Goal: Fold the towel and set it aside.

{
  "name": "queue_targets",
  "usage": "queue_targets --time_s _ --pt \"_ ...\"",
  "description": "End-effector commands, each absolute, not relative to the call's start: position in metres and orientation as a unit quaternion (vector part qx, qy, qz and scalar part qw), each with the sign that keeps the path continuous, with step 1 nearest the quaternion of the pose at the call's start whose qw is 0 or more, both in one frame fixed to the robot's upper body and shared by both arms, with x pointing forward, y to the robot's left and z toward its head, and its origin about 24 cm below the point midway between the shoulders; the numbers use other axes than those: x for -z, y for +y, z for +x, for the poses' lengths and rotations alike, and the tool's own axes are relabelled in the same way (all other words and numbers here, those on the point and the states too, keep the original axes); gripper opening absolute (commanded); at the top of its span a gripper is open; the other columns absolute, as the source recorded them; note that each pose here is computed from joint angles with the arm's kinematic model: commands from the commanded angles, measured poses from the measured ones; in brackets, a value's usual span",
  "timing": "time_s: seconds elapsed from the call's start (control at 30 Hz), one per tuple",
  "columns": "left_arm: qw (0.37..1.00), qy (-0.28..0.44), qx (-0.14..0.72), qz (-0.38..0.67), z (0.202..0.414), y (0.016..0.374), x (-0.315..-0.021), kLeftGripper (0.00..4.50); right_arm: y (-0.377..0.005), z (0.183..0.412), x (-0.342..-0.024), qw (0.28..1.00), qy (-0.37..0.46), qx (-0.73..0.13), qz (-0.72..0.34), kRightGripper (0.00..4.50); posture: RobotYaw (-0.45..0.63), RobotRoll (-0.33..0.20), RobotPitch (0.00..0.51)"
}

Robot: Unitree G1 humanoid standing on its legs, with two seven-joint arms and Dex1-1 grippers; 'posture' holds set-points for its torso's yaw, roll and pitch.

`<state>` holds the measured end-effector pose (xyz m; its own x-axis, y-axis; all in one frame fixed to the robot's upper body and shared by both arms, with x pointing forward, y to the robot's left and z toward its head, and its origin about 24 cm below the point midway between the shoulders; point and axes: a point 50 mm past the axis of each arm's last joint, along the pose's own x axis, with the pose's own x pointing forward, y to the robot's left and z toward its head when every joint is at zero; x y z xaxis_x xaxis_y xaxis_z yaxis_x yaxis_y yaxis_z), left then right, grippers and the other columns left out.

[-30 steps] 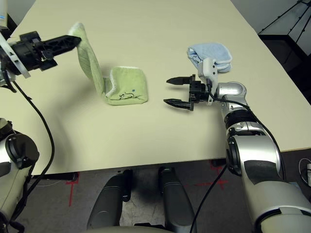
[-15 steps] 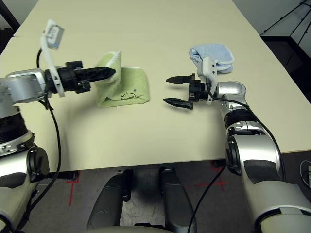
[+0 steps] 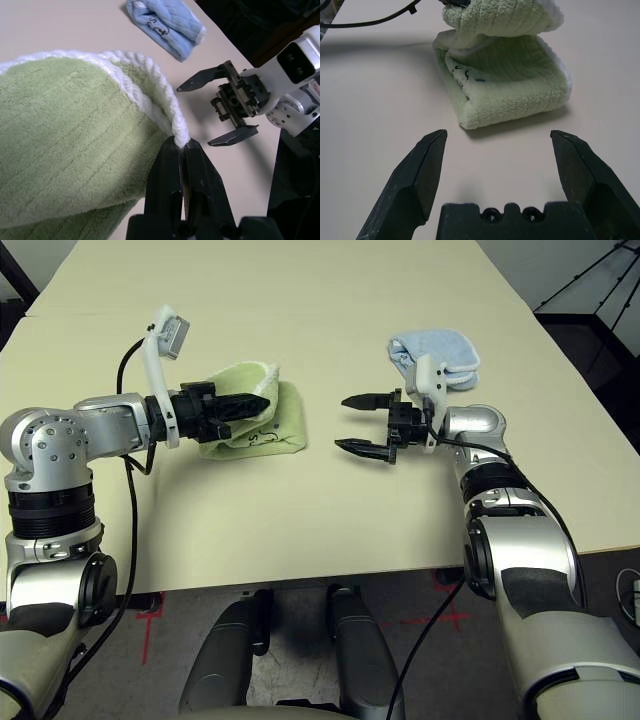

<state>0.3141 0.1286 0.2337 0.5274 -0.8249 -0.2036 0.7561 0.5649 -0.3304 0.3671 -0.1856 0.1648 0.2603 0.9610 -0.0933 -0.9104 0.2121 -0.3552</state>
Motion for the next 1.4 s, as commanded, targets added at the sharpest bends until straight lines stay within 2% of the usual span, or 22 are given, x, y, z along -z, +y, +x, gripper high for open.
queue_targets --time_s 0.03,0.4,0.5,0.67,0.83,1.0,1.13,1.27,1.4 --pt "0.855 0.185 0.474 -0.101 0.315 0.119 -0.228 0.06 -0.188 0.366 -0.162 0.776 -0.068 -0.602 -0.173 4.50 0.05 0.000 0.179" --pt "0.858 0.222 0.459 -0.065 0.326 0.107 -0.197 0.06 -0.188 0.366 -0.161 0.776 -0.067 -0.602 -0.173 4.50 0.04 0.000 0.176" --pt "0.861 0.230 0.453 -0.038 0.328 0.109 -0.188 0.73 -0.188 0.366 -0.161 0.776 -0.067 -0.602 -0.173 4.50 0.04 0.000 0.176" --pt "0.859 0.224 0.460 -0.003 0.325 0.110 -0.184 2.61 -0.188 0.366 -0.161 0.776 -0.066 -0.603 -0.173 4.50 0.04 0.000 0.178" --pt "0.838 0.168 0.518 0.042 0.308 0.136 -0.208 4.49 -0.185 0.367 -0.163 0.776 -0.065 -0.604 -0.172 4.50 0.05 0.000 0.179" --pt "0.831 0.142 0.535 0.062 0.287 0.170 -0.236 4.49 -0.181 0.369 -0.164 0.775 -0.067 -0.605 -0.170 4.50 0.06 0.000 0.180" --pt "0.852 0.119 0.503 0.084 0.282 0.193 -0.251 4.49 -0.180 0.370 -0.165 0.775 -0.067 -0.605 -0.170 4.50 0.07 0.000 0.177" --pt "0.871 0.086 0.473 0.100 0.284 0.210 -0.249 4.49 -0.177 0.370 -0.166 0.774 -0.070 -0.606 -0.168 4.50 0.07 0.000 0.178" --pt "0.891 0.059 0.439 0.097 0.286 0.231 -0.223 4.49 -0.174 0.372 -0.169 0.780 -0.080 -0.603 -0.145 4.50 0.06 0.000 0.180"
